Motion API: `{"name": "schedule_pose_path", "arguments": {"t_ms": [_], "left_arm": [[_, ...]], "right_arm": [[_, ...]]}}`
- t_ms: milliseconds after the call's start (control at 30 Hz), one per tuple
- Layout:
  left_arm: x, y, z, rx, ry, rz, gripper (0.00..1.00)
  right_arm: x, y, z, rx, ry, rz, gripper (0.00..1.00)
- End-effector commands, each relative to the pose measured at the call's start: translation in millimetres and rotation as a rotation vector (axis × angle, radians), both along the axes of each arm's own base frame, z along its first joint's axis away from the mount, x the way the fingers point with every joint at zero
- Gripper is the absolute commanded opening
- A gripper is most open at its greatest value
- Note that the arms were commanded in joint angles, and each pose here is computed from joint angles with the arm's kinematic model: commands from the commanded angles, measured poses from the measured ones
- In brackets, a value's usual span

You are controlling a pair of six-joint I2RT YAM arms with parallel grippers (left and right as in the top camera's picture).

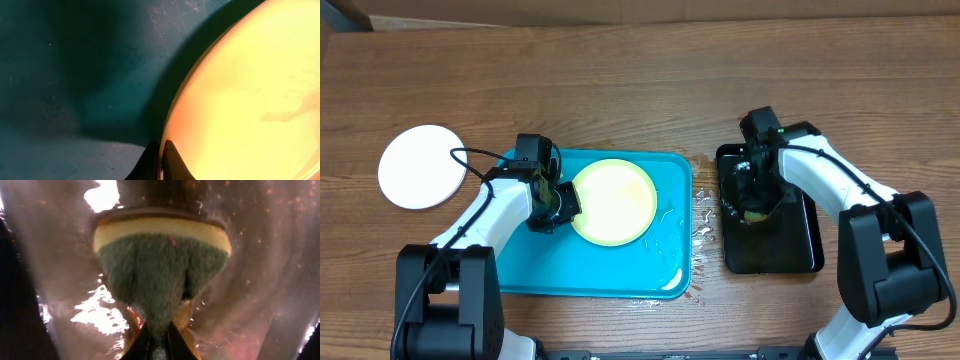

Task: Clean dirty plates on tray and stack at the side
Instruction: 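Return the sponge to the black tray and rinse it in the water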

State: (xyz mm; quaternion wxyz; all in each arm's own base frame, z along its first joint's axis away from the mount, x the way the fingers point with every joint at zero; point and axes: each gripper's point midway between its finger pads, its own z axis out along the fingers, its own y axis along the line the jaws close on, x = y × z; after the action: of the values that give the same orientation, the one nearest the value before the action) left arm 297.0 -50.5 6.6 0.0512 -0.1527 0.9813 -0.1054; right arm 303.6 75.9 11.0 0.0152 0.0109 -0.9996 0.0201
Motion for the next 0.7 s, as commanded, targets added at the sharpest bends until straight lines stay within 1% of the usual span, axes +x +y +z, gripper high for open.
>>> {"name": "schedule_pose_path", "arguments": {"t_ms": [0,67,100,233,267,367,400,433,500,533,567,600,667], "left_arm": [[-6,1,-6,0.01,0.021,-0.018,0.04],[-6,1,-6,0.01,0.02,-0.018,0.04],[-6,1,-6,0.01,0.02,-0.018,0.04],[-6,1,-6,0.01,0.02,-0.018,0.04],[-6,1,-6,0.01,0.021,-0.018,0.04],[-6,1,-6,0.01,0.021,-0.018,0.04],[-6,1,-6,0.01,0.021,-0.018,0.04],[-6,1,-6,0.01,0.021,-0.018,0.04],[-6,1,-6,0.01,0.021,-0.018,0.04],[-6,1,-6,0.01,0.021,-0.018,0.04],[-6,1,-6,0.01,0.021,-0.018,0.04],[-6,1,-6,0.01,0.021,-0.018,0.04],[-6,1,-6,0.01,0.022,-0.018,0.04]], "right_arm": [[1,-9,-3,-0.049,-0.024,-0.014,0.35],[4,-8,-2,-0.047,-0.034,-0.014,0.48],[6,-8,-1,-0.046,-0.038,-0.015,0.48],[8,-8,0,-0.043,-0.044,-0.015,0.41],[7,-8,0,-0.043,-0.044,-0.015,0.39],[8,-7,-3,-0.041,-0.051,-0.016,0.08],[8,-7,-6,-0.038,-0.06,-0.016,0.06],[8,-7,-8,-0.037,-0.065,-0.016,0.06],[7,-8,-16,-0.034,-0.079,-0.017,0.08],[6,-8,-21,-0.031,-0.085,-0.017,0.15],[5,-8,-25,-0.031,-0.088,-0.017,0.26],[2,-9,-27,-0.032,-0.085,-0.017,0.33],[1,-9,-26,-0.034,-0.078,-0.017,0.43]]}}
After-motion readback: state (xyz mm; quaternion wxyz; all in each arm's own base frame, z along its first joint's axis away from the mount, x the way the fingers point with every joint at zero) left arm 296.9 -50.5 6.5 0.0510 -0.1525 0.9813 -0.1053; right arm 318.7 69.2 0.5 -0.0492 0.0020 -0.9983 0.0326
